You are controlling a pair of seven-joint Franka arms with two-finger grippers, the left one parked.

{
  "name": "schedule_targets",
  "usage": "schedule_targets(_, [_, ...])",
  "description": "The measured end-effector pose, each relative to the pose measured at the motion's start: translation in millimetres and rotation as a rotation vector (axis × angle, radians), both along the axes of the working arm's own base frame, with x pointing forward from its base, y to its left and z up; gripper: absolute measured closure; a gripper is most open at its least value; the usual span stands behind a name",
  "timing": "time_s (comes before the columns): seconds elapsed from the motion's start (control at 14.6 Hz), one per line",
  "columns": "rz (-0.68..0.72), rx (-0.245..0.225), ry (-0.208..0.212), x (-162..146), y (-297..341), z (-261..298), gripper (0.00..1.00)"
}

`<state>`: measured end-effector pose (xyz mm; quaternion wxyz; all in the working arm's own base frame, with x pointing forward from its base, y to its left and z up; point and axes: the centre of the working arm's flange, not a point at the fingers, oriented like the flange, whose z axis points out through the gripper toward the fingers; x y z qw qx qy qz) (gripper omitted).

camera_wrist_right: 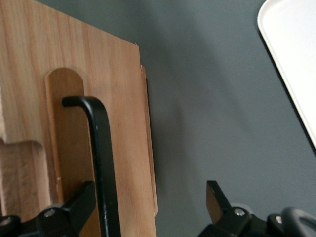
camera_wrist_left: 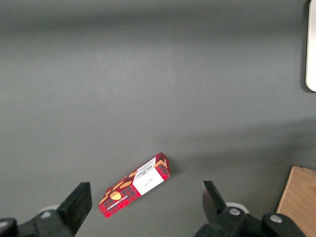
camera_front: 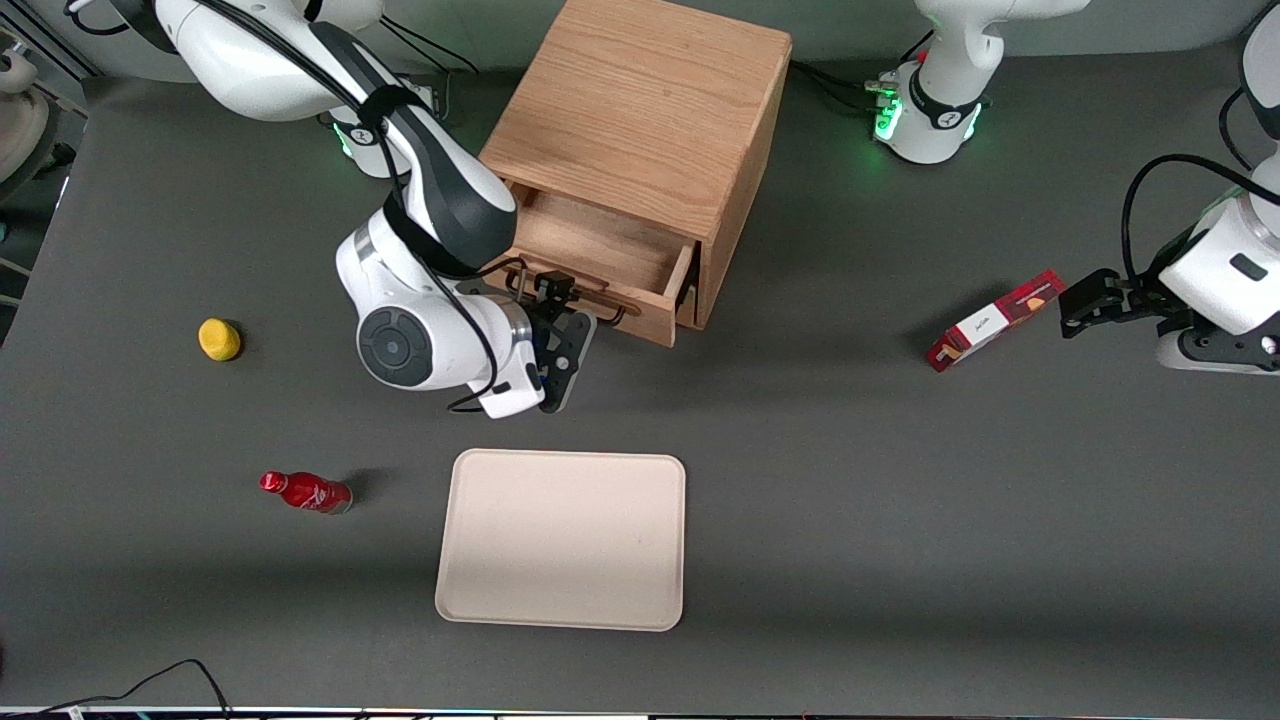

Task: Close top drawer
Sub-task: 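Push the drawer front with the right gripper into the cabinet, then press the drawer fully shut with the right gripper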

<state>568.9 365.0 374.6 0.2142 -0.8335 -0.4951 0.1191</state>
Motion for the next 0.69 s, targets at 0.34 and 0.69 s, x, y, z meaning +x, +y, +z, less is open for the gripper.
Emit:
schedule_targets(0.34, [-0.004,-0.01,0.015,-21,14,-5,0.0])
schedule_targets(0.69, [0.004,-0.023,0.018,-42,20,-9,0.0])
